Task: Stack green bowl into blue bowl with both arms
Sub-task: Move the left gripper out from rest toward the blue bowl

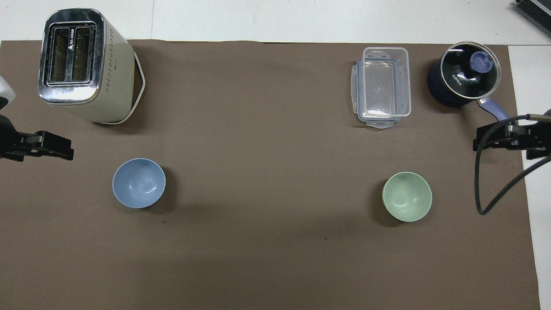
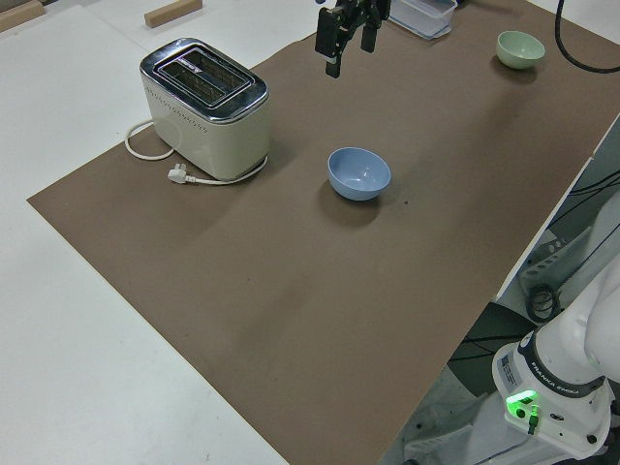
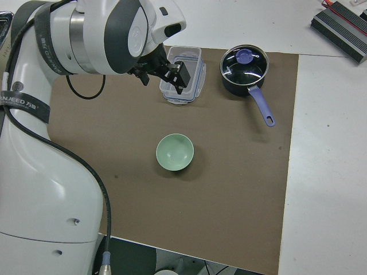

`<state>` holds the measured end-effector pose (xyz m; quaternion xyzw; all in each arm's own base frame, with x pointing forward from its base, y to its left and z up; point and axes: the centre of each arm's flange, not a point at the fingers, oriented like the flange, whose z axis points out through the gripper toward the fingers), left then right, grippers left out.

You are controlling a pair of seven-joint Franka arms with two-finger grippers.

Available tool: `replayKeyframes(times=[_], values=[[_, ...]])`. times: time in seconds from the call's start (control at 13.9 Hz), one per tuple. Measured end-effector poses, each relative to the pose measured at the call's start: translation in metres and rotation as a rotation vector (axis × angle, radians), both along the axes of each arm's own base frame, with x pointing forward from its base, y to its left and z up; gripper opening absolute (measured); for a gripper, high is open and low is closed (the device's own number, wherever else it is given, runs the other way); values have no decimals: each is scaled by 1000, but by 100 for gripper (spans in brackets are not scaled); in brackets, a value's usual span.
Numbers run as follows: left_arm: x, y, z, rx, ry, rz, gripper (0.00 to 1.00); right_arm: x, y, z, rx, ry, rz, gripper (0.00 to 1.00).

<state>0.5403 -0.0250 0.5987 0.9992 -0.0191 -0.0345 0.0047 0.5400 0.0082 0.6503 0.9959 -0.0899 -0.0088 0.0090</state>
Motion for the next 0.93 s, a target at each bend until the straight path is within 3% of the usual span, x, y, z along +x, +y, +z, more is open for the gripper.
replayKeyframes(times=[0.57,0.93], values=[[-3,16,-20,-3,-9,-4,100,0,0,0,1,-2,8,100],[-5,20,-57,-6,-39,-11,100,0,0,0,1,-2,7,100]])
